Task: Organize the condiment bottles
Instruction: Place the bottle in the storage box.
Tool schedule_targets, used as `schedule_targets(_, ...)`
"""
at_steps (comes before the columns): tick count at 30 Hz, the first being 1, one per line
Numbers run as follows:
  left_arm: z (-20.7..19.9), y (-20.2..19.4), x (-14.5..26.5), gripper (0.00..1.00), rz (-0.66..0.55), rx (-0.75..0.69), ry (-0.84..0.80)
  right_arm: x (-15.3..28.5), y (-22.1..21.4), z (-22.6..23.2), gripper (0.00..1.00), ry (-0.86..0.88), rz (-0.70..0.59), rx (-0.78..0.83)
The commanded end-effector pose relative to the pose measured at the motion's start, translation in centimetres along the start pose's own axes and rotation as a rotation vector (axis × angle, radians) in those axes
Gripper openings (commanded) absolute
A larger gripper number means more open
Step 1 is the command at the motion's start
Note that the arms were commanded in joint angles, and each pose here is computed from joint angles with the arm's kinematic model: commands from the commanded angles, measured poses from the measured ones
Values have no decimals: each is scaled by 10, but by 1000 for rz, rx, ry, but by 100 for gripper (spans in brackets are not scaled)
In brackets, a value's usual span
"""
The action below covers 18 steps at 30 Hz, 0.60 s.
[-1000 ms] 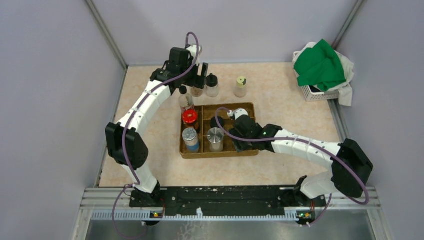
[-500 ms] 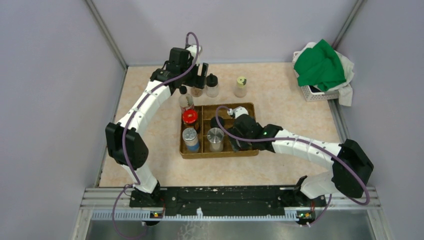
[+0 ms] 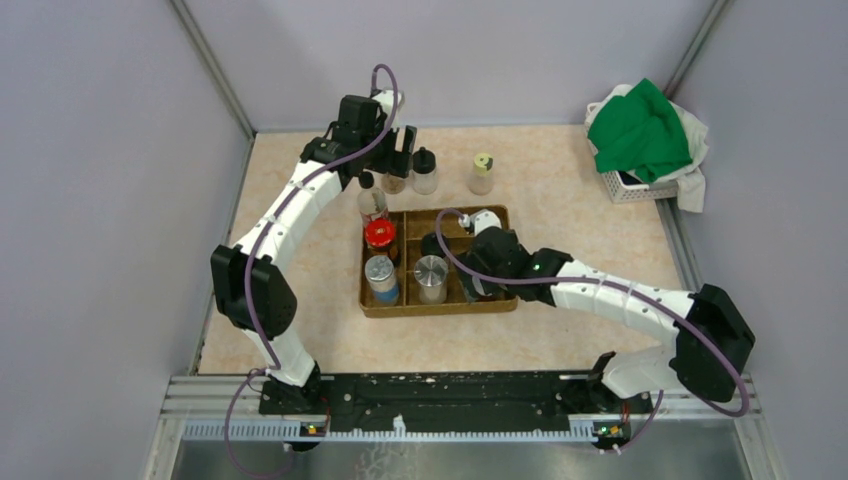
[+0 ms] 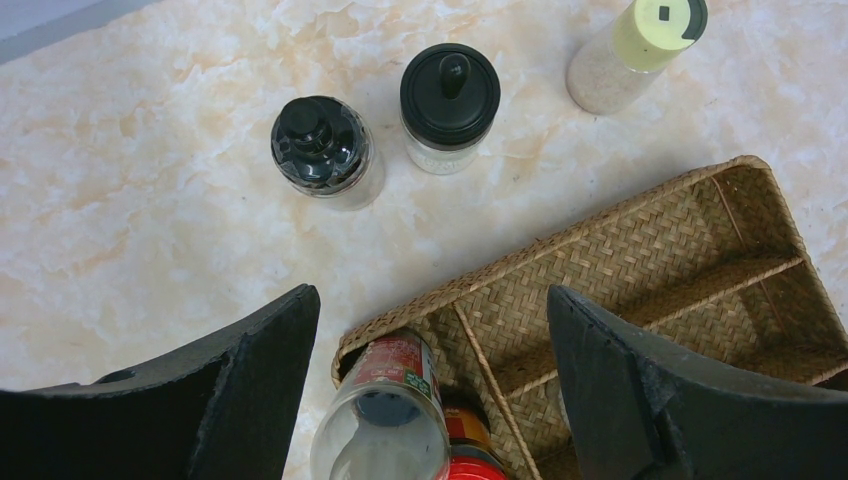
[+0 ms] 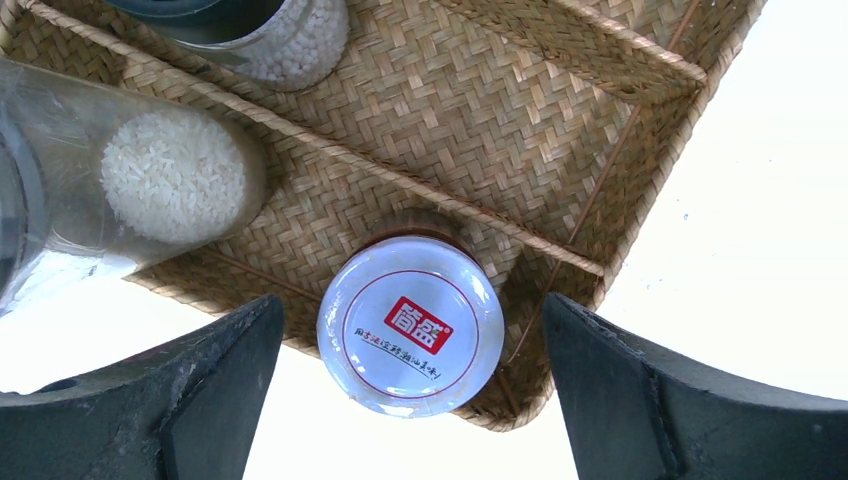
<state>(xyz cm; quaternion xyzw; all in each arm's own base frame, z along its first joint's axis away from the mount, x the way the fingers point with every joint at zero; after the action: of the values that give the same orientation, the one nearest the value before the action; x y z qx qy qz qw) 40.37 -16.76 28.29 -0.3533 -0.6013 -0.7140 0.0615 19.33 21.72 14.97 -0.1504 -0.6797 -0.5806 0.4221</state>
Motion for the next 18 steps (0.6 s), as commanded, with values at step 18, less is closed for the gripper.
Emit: schedule_targets(18,-2,10,8,90,-53,2,-2,55,91,-13,99,-91,-263,-10)
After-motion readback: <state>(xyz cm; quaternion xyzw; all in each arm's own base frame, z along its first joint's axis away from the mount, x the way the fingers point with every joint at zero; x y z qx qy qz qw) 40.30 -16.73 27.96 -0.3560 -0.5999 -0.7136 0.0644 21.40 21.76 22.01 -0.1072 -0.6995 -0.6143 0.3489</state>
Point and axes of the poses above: each gripper's point midway between its finger pads, its own x axis back along the fingers, its own z axis along the line the jaws close on, y = z × x, the point moved 6 cm from there along x, back along the fingers, and after that the axes turned 5 degrees about -x, right-handed, at the moved point
